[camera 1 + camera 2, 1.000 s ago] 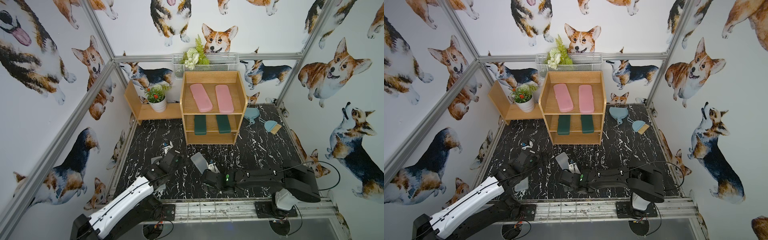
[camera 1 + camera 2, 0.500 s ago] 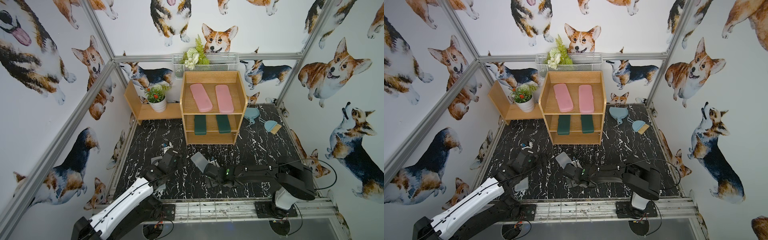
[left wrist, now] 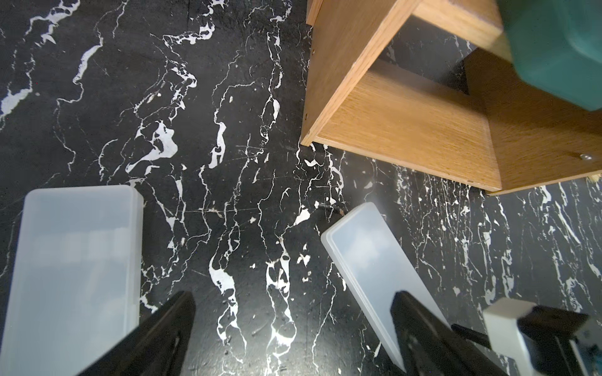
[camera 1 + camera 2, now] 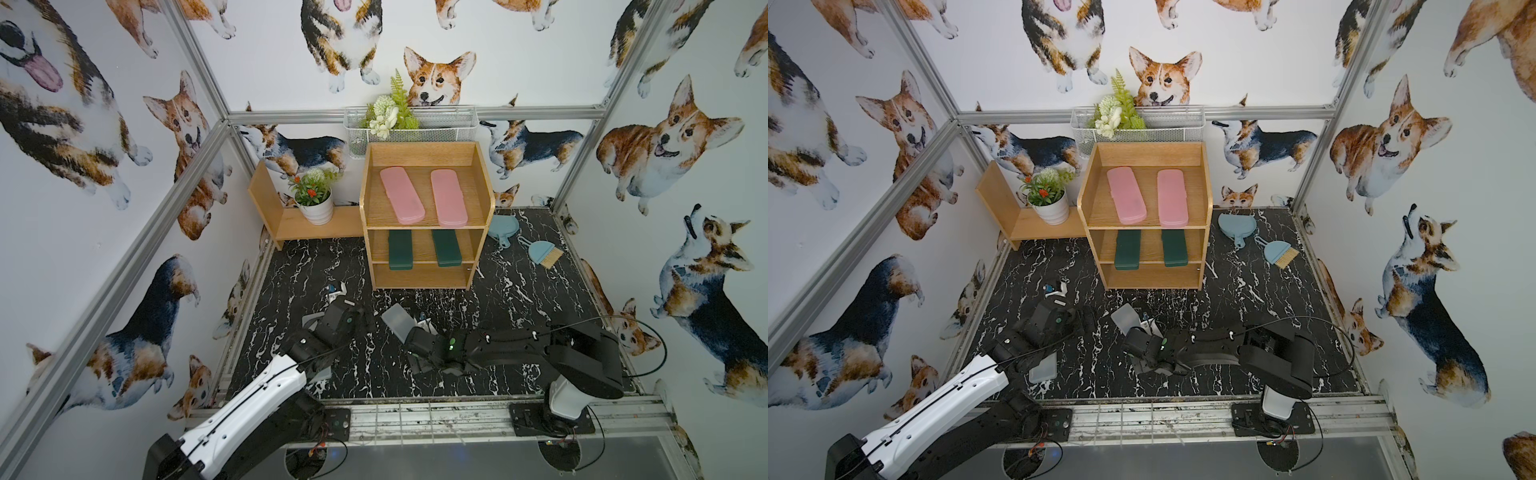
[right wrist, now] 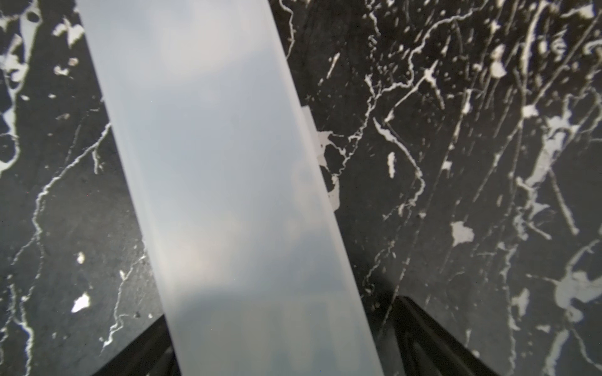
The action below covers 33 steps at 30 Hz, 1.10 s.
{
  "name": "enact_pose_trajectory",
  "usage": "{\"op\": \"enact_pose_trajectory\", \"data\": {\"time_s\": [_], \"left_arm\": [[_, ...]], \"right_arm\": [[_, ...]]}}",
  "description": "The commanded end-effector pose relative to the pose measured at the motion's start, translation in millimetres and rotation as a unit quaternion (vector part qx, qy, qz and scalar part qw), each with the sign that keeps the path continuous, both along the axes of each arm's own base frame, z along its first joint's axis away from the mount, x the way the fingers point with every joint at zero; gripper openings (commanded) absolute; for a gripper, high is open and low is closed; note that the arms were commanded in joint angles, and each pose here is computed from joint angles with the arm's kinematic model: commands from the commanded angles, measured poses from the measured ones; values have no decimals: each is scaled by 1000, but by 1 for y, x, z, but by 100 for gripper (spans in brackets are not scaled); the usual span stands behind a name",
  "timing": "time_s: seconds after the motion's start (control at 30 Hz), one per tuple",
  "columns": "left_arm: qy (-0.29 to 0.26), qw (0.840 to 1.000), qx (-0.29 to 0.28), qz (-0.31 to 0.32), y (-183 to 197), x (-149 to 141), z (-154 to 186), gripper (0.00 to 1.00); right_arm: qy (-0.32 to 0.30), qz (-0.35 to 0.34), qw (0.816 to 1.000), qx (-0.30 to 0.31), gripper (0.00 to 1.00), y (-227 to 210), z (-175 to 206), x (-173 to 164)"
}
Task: Place the pencil cases on the shelf according to color
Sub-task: Pick up the pencil case from the center of the board.
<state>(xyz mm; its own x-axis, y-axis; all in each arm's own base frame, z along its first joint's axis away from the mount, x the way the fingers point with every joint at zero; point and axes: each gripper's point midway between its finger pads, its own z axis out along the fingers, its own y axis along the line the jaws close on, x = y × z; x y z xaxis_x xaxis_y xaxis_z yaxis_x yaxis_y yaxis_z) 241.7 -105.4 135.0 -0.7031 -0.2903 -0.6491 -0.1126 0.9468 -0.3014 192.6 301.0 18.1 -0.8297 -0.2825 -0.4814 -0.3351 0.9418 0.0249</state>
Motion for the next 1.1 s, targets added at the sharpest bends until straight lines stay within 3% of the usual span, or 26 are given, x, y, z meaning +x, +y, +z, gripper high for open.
{"op": "enact_pose_trajectory", "data": {"time_s": [0.0,0.17,0.3,0.37,0.57,0.73,0.9,1.07], "left_arm": [[-8,1000,0,-4,-1,2,3,99],[-13,1000,-8,2,1,0,5,99],[-15,1000,-5,8,5,-2,2,99],[-14,1000,-5,13,8,-4,0,99],[-25,999,-16,23,10,-4,0,99],[-32,999,-13,17,6,2,6,99],[-35,999,-9,16,5,6,8,99],[-37,999,-16,17,2,9,7,99]], "right_arm": [[56,18,998,3,90,5,-16,-18],[46,13,999,10,69,3,-9,-17],[21,6,999,25,47,2,9,-19],[7,2,1000,21,43,-1,19,-21],[-29,-41,999,11,40,-23,42,-22],[-63,-88,991,74,41,-39,63,-14],[-75,-120,980,138,42,-49,76,13],[-84,-138,975,150,42,-56,77,52]]}}
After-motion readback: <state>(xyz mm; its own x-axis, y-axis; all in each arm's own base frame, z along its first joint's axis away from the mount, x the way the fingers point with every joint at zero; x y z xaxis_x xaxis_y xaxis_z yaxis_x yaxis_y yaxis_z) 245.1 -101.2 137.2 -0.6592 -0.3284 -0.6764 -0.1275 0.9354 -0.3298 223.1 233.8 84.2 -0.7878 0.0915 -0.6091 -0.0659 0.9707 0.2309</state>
